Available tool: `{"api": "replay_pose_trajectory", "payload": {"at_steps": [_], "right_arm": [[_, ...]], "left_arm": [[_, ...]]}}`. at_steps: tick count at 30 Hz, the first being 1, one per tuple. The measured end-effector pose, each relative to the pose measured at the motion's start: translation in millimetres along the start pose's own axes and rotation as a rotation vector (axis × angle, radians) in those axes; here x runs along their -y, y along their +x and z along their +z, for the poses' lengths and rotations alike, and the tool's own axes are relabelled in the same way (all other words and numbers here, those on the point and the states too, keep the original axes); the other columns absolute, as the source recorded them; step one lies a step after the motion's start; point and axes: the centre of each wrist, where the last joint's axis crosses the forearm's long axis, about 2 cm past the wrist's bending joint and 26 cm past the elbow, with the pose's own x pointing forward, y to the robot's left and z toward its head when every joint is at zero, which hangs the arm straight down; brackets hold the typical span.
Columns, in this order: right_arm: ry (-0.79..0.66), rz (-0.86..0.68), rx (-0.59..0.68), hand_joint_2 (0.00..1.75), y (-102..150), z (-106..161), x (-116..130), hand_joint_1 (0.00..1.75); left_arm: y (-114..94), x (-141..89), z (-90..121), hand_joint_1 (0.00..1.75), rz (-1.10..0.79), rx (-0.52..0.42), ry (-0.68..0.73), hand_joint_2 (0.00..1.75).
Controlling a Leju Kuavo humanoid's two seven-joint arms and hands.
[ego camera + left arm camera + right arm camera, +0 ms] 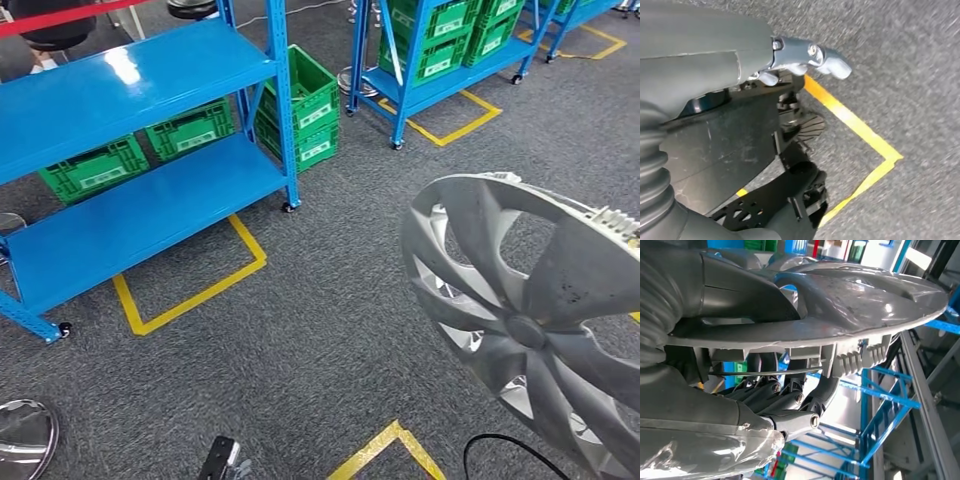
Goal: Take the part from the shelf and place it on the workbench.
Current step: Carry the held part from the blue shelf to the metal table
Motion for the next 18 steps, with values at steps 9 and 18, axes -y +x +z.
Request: {"api": "replay_pose_trajectory", "payload": {"at_steps": [9, 18], "right_arm": [[-0.078, 0.029, 0.015, 1.75, 6.9, 1.5, 18.4, 1.75], [-0.182, 0.115, -0.010, 1.75, 24.5, 8.4, 51.0, 1.75]], "left_arm": [[-2.5, -0.3, 1.0, 0.00, 0.005, -0.008, 0.003, 1.75], [-1.1, 0.3, 0.5, 0.00, 0.015, -0.006, -0.004, 1.75]]}}
